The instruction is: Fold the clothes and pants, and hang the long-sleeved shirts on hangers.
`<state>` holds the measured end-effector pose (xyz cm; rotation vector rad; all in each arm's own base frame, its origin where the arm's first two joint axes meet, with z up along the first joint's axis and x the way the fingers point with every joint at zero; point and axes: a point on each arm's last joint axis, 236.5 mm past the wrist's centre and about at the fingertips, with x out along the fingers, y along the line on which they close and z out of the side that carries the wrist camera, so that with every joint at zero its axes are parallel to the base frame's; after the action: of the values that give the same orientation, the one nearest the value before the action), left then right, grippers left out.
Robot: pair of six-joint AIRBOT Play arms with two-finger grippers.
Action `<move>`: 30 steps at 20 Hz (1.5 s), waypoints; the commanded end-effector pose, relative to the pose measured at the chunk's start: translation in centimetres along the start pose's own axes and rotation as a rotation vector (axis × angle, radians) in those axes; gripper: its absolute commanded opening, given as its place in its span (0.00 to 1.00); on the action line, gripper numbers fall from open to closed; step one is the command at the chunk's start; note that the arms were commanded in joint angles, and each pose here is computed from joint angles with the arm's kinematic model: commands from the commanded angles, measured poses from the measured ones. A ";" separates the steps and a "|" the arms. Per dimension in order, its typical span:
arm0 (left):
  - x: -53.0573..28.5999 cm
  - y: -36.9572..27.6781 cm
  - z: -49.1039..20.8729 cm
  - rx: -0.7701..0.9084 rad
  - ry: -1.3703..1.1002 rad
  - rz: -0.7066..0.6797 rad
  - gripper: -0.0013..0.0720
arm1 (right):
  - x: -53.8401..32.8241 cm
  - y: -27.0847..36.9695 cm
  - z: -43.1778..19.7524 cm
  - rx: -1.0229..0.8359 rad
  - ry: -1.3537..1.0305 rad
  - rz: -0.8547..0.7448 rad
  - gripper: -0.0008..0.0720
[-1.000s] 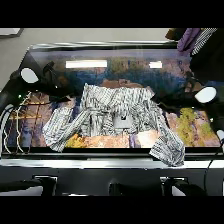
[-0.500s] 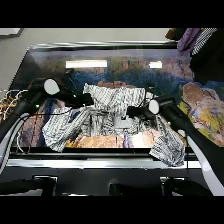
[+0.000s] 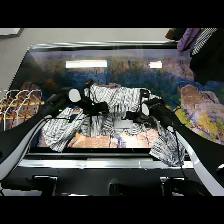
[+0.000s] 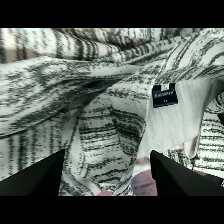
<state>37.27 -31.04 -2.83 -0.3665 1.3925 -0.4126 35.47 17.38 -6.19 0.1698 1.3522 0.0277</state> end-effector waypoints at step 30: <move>-32.1 -10.4 0.0 0.280 -0.389 -0.032 0.06 | -41.6 2.7 4.3 -0.063 -0.549 0.289 0.05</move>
<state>33.90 -24.72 29.11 -0.2099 0.9373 -0.5239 32.48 14.49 34.65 0.2767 0.7636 0.2144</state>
